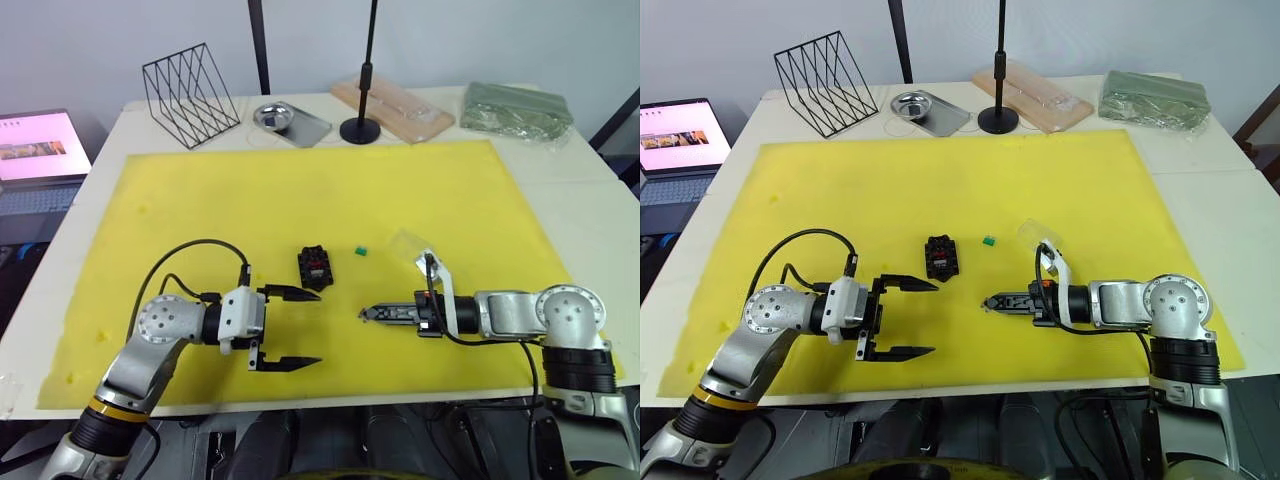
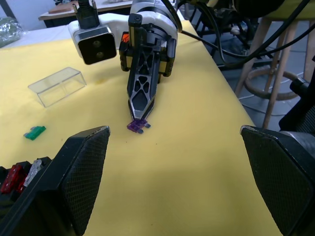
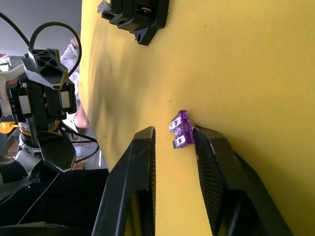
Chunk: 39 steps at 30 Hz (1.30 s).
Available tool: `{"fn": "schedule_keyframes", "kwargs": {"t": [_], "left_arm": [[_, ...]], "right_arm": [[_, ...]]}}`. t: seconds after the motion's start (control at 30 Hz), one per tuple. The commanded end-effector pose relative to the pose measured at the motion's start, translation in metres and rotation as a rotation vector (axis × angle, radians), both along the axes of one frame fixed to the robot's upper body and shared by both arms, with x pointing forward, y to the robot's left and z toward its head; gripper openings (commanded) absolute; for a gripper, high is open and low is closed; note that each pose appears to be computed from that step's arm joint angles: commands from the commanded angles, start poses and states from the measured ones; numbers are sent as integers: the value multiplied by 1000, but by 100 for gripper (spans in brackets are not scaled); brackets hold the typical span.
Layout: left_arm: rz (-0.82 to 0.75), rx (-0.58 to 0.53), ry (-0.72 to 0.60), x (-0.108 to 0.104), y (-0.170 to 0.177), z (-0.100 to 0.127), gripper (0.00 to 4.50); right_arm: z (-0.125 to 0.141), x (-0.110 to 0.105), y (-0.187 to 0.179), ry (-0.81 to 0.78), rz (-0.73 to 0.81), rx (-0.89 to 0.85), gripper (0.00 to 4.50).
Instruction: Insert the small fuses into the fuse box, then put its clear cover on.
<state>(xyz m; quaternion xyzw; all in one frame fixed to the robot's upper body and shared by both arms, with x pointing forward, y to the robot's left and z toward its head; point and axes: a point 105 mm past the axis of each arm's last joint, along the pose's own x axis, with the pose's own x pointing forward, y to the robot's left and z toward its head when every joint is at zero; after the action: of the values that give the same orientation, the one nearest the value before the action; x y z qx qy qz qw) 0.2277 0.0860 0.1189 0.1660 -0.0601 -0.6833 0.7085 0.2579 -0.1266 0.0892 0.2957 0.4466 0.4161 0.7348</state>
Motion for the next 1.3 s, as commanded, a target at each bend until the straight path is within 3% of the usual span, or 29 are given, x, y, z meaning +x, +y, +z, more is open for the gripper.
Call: {"fn": "schedule_keyframes", "kwargs": {"t": [0.03, 0.3, 0.37, 0.5, 0.67, 0.87, 1.0, 1.3], "left_arm": [[-15, -2, -19, -4, 0, -3, 450], [-7, 0, -16, -5, 6, -13, 450], [12, -16, -8, -2, 10, -9, 450], [148, -119, 46, 13, 28, 16, 450], [269, -172, 82, 32, 43, 30, 450], [310, -167, 57, 47, 39, 35, 450], [323, -133, 40, 60, 29, 30, 450], [321, -114, 47, 59, 24, 28, 450]], "right_arm": [[-10, -2, -2, 18, -21, -43, 7], [-3, 4, -6, -15, -40, -53, 3], [14, 5, -5, -93, 1, -64, 3], [96, 2, 30, -487, 277, -111, 3], [141, 22, 62, -842, 402, -262, 3], [137, 46, 72, -1006, 488, -368, 3], [121, 65, 82, -1088, 559, -451, 3], [111, 74, 95, -1136, 645, -461, 3]]}}
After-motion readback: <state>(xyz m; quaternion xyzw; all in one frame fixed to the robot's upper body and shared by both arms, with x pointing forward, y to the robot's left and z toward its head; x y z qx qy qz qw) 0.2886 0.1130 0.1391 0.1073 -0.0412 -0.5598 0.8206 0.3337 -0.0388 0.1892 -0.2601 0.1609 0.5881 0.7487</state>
